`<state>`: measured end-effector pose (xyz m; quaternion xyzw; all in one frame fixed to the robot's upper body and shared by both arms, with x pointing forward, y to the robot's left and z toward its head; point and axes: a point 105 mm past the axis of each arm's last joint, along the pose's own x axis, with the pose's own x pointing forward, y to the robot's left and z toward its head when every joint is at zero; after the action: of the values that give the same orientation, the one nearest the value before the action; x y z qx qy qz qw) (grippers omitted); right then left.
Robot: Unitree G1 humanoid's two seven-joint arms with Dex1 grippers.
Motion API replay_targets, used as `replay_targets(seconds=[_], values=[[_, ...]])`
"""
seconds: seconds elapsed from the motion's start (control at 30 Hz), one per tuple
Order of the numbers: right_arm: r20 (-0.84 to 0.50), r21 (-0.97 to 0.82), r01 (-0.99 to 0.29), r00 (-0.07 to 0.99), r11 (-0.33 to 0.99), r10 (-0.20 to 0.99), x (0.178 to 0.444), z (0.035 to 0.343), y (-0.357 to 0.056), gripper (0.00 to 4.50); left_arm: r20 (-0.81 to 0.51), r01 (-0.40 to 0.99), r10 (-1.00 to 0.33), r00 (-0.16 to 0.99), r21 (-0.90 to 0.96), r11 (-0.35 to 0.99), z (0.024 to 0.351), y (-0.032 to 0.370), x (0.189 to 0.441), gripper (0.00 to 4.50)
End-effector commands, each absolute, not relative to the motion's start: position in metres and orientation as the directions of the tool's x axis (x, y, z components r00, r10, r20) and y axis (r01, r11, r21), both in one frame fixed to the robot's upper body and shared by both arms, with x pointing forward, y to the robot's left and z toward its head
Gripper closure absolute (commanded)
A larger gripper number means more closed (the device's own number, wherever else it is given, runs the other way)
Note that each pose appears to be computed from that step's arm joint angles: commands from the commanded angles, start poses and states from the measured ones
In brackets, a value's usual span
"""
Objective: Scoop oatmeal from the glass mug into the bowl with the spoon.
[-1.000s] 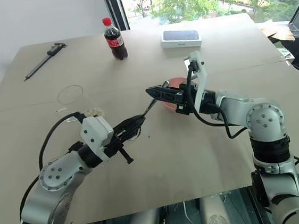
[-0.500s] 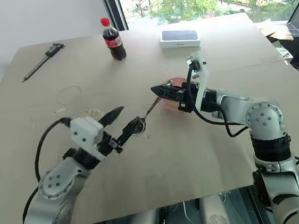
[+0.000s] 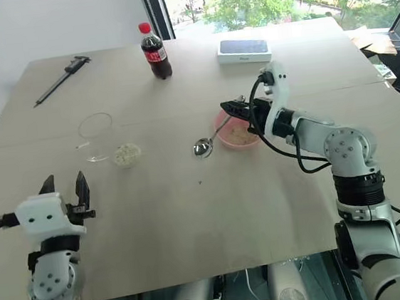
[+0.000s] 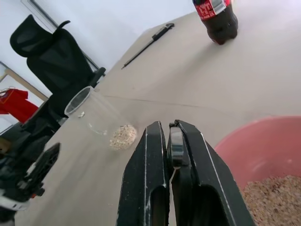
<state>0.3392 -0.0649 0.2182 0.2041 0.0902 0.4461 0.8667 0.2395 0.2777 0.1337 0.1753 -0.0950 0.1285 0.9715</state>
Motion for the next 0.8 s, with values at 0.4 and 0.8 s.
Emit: replay_targets(seconds=[0.4,0.8], values=[[0.139,0.394,-0.764,0.599,0.511,0.788,0.338,0.248,-0.065,4.5,0.202,-0.196,0.13,0.971,0.352,0.915,0.14,0.292,0.278,2.07],[0.143,0.403,-0.754,0.611,0.519,0.778,0.338,0.245,-0.065,4.5,0.207,-0.215,0.15,0.967,0.343,0.915,0.143,0.301,0.293,2.07]])
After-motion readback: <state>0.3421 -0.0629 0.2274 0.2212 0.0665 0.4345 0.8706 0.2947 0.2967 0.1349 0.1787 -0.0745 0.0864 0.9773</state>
